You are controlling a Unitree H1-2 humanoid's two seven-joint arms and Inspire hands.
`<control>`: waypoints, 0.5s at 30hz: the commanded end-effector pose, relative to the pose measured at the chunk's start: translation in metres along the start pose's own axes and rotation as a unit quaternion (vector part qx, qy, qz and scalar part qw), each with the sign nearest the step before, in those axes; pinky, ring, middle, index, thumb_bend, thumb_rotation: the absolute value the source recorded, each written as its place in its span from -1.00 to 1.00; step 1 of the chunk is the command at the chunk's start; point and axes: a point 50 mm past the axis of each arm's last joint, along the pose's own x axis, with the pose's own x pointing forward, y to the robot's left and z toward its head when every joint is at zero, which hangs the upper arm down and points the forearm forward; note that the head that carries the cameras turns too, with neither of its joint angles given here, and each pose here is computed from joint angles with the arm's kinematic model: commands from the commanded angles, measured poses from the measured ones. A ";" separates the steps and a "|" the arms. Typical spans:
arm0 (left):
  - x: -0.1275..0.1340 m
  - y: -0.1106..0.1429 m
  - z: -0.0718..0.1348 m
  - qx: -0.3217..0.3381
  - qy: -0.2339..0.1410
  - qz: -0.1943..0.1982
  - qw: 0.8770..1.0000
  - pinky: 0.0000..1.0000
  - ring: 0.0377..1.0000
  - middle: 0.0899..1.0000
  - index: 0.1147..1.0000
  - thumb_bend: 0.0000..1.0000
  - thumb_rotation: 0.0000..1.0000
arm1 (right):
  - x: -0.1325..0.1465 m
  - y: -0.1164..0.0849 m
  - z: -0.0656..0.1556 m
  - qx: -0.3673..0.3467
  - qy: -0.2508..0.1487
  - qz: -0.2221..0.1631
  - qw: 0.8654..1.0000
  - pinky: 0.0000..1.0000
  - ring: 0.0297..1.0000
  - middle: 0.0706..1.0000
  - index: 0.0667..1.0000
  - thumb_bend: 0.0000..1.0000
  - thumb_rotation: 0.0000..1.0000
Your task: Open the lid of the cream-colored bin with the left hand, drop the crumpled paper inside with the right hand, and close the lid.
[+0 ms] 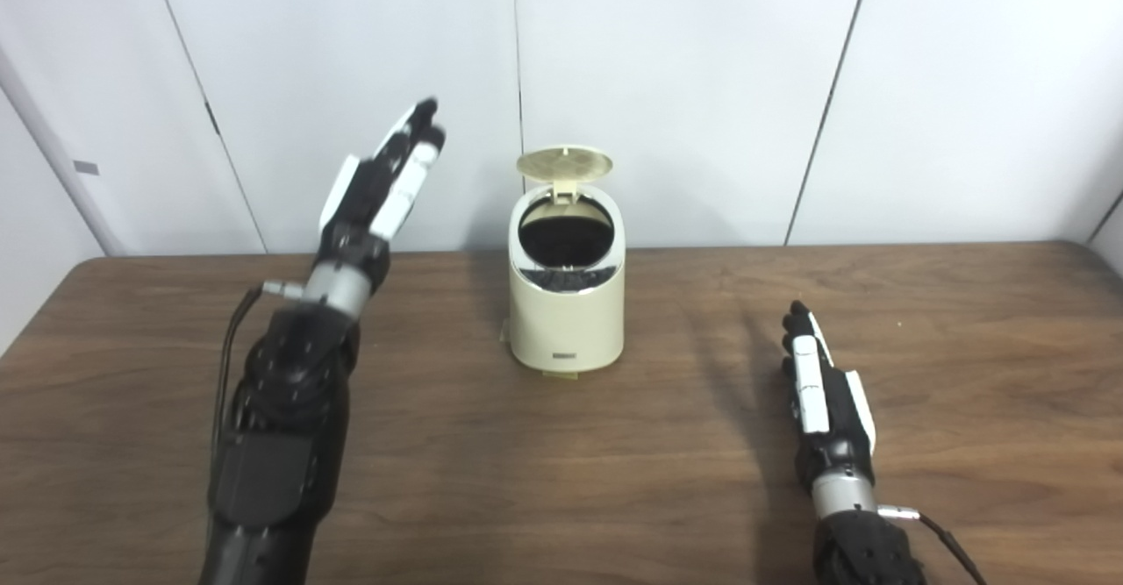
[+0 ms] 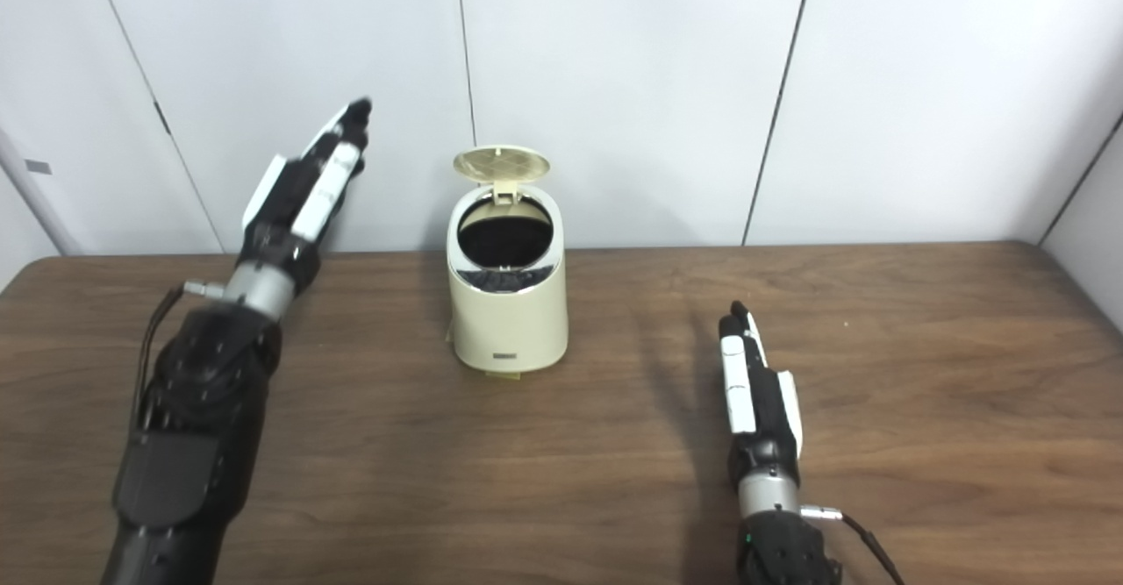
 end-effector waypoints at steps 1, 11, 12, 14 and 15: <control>0.022 0.005 0.033 0.026 -0.043 -0.009 0.999 1.00 1.00 1.00 1.00 0.25 0.70 | 0.002 0.002 0.003 -0.005 -0.016 0.003 1.000 0.97 0.95 0.92 0.97 0.00 1.00; 0.055 -0.007 0.060 0.075 -0.069 -0.050 0.994 0.95 0.94 0.91 0.85 0.23 0.81 | -0.003 0.008 -0.003 -0.001 -0.010 0.002 1.000 0.96 0.93 0.91 0.95 -0.08 1.00; 0.057 -0.009 0.062 0.085 -0.069 -0.055 0.992 0.94 0.93 0.90 0.85 0.21 0.82 | -0.003 0.008 -0.004 -0.001 -0.009 0.001 1.000 0.96 0.93 0.91 0.95 -0.08 1.00; 0.061 -0.012 0.065 0.100 -0.070 -0.068 0.990 0.92 0.92 0.88 0.81 0.18 0.88 | -0.004 0.009 -0.004 0.001 -0.009 0.000 1.000 0.96 0.92 0.91 0.94 -0.08 1.00; 0.062 -0.013 0.067 0.104 -0.071 -0.072 0.989 0.90 0.90 0.84 0.79 0.16 0.88 | -0.004 0.009 -0.003 0.003 -0.009 0.000 1.000 0.97 0.92 0.91 0.94 -0.09 1.00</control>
